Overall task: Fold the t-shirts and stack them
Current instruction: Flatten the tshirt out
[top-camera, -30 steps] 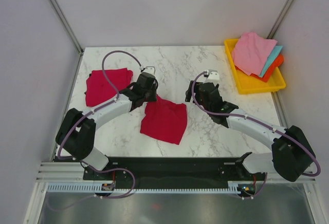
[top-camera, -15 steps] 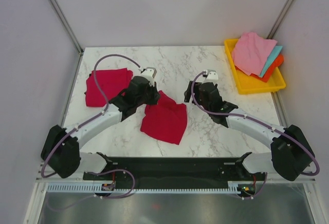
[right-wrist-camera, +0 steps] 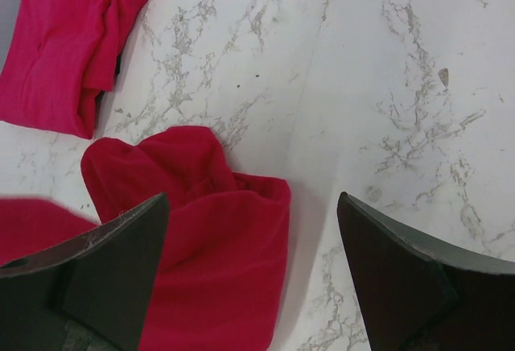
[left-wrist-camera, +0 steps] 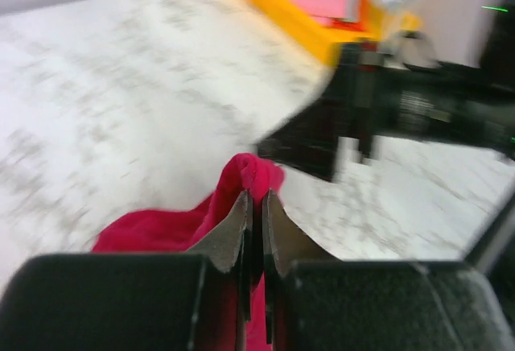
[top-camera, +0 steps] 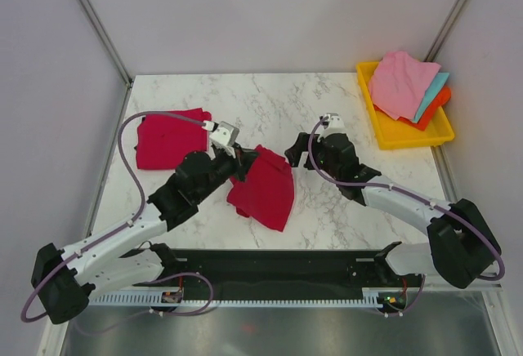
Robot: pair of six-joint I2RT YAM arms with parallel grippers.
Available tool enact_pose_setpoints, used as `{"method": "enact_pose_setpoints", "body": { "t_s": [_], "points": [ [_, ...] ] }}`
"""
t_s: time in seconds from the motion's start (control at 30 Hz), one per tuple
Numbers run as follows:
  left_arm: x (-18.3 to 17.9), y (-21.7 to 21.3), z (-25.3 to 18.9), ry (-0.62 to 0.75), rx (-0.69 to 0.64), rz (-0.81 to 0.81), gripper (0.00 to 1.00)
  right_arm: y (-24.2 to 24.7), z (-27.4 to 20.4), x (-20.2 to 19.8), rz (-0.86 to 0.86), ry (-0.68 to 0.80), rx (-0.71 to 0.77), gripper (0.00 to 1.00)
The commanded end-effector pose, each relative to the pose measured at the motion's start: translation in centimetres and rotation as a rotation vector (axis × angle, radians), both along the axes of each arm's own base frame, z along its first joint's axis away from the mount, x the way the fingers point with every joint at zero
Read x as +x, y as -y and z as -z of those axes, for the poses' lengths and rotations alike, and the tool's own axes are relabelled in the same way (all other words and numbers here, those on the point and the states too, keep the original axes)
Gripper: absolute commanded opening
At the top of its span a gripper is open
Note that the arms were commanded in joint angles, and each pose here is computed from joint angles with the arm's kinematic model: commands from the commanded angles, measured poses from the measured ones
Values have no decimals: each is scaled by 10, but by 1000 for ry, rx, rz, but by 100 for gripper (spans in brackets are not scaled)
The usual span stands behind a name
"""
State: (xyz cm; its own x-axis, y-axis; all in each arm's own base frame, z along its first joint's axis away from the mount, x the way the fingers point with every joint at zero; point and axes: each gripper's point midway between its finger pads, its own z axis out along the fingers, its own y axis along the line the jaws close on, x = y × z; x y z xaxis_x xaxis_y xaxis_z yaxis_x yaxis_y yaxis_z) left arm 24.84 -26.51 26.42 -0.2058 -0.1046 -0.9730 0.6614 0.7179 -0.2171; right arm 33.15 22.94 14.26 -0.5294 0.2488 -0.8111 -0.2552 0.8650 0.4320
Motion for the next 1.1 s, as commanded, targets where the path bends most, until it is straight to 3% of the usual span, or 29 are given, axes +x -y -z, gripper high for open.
{"method": "enact_pose_setpoints", "body": {
  "t_s": [0.0, 0.1, 0.17, 0.3, 0.43, 0.47, 0.53, 0.57, 0.63, 0.77, 0.83, 0.87, 0.93, 0.97, 1.03, 1.07],
  "points": [
    [50, -83, 18, -106, -46, -513, 2, -12, -28, 2, -50, 76, 67, 94],
    [47, -100, 11, -112, -137, -538, 2, -18, -18, 3, -70, 44, 60, 93],
    [38, -101, 1, -46, -201, -494, 2, -20, -14, 4, -81, 29, 54, 93],
    [1, -88, -39, 128, -338, -269, 2, -34, -1, 4, -137, -20, 56, 94],
    [-12, -52, -47, 120, -295, -67, 2, -31, 0, 7, -113, -22, 51, 95],
    [-9, -49, -59, 114, -302, -66, 2, -22, -1, 13, -55, -9, 37, 95],
    [6, -33, -41, 7, -260, -63, 2, -4, -7, 13, 23, 7, 34, 94],
    [9, -24, -59, 8, -273, -41, 2, 8, -9, 15, 81, 16, 29, 94],
    [21, -5, -47, -95, -231, -18, 2, 49, -19, 17, 262, 45, 26, 94],
    [69, 52, -58, -227, -216, 30, 2, 113, -41, 8, 529, 106, 15, 94],
    [73, 81, -74, -281, -238, 118, 2, 141, -53, -1, 647, 142, 13, 95],
    [70, 94, -123, -255, -266, 175, 2, 150, -56, -3, 686, 153, 13, 95],
    [68, 120, -148, -259, -244, 258, 2, 164, -62, -9, 748, 172, 30, 95],
    [51, 121, -214, -173, -291, 307, 2, 169, -63, -11, 770, 178, 40, 95],
    [37, 119, -258, -121, -316, 359, 2, 173, -66, -13, 782, 187, 55, 95],
    [24, 101, -309, -29, -373, 363, 2, 175, -62, -15, 787, 172, 38, 95]
  ]
}}
